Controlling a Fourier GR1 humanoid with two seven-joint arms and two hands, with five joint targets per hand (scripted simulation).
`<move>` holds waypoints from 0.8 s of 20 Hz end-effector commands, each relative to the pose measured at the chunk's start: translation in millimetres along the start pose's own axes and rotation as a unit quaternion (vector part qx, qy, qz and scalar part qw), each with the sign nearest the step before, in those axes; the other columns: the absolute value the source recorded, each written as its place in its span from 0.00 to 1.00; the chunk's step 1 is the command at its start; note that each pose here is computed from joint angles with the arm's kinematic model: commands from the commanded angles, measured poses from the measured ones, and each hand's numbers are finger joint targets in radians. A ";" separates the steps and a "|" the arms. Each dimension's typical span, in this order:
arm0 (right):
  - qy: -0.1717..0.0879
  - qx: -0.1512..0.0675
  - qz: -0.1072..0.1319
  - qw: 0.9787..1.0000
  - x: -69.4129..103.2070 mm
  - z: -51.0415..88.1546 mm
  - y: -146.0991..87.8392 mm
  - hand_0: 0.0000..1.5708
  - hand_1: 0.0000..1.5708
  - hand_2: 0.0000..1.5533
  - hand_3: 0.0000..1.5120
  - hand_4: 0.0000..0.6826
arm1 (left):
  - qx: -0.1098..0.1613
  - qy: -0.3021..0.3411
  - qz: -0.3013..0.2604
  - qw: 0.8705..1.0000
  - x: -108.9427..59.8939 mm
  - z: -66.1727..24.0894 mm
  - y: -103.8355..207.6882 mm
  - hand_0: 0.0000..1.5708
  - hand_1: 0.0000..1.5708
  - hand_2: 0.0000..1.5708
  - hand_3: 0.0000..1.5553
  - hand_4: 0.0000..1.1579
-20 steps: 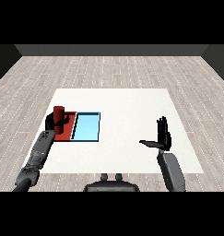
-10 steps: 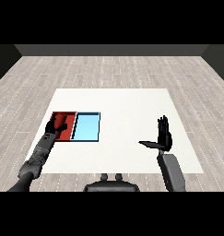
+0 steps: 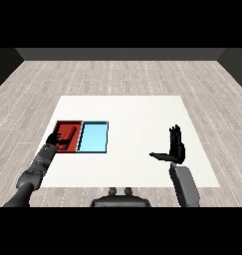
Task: Pick the red can and put it in the red box
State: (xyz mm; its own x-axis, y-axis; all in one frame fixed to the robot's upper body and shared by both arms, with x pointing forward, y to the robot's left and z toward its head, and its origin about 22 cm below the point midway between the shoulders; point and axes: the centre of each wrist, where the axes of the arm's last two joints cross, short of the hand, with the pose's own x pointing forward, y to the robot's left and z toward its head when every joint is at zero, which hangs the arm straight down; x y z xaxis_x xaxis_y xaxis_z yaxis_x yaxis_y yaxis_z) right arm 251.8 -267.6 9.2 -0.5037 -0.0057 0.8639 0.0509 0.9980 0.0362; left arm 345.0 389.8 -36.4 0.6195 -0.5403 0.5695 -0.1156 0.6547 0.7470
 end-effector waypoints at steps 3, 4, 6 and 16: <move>-0.010 -0.004 -0.008 1.000 1.5 0.7 -2.7 0.00 0.00 0.00 0.00 0.00 | -0.022 0.058 -0.036 0.997 13.6 -1.0 -2.9 0.00 0.00 0.00 0.00 0.00; -0.011 0.002 -0.013 1.000 4.3 0.5 -10.9 0.00 0.00 0.00 0.00 0.00 | -0.014 0.051 0.008 0.999 4.5 -2.1 5.6 0.00 0.00 0.00 0.00 0.00; -0.015 0.009 -0.011 1.000 0.8 1.8 10.3 0.00 0.00 0.00 0.00 0.00 | 0.006 0.044 0.017 0.999 9.9 0.9 -8.5 0.00 0.00 0.00 0.00 0.00; -0.020 0.023 -0.032 0.999 8.7 -0.3 7.8 0.00 0.00 0.00 0.00 0.00 | 0.096 -0.299 0.354 0.881 78.8 7.2 -5.0 0.00 0.00 0.00 0.00 0.00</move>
State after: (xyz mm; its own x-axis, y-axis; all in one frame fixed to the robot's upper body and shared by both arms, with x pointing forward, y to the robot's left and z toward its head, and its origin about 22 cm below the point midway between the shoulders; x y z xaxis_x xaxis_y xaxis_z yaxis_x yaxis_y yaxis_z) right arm 247.1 -266.3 13.9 -0.5361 -0.0485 0.8428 0.0023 0.9983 0.0589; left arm 375.5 361.5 -8.6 0.1416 -0.3303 0.9332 -0.4613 0.8120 0.3574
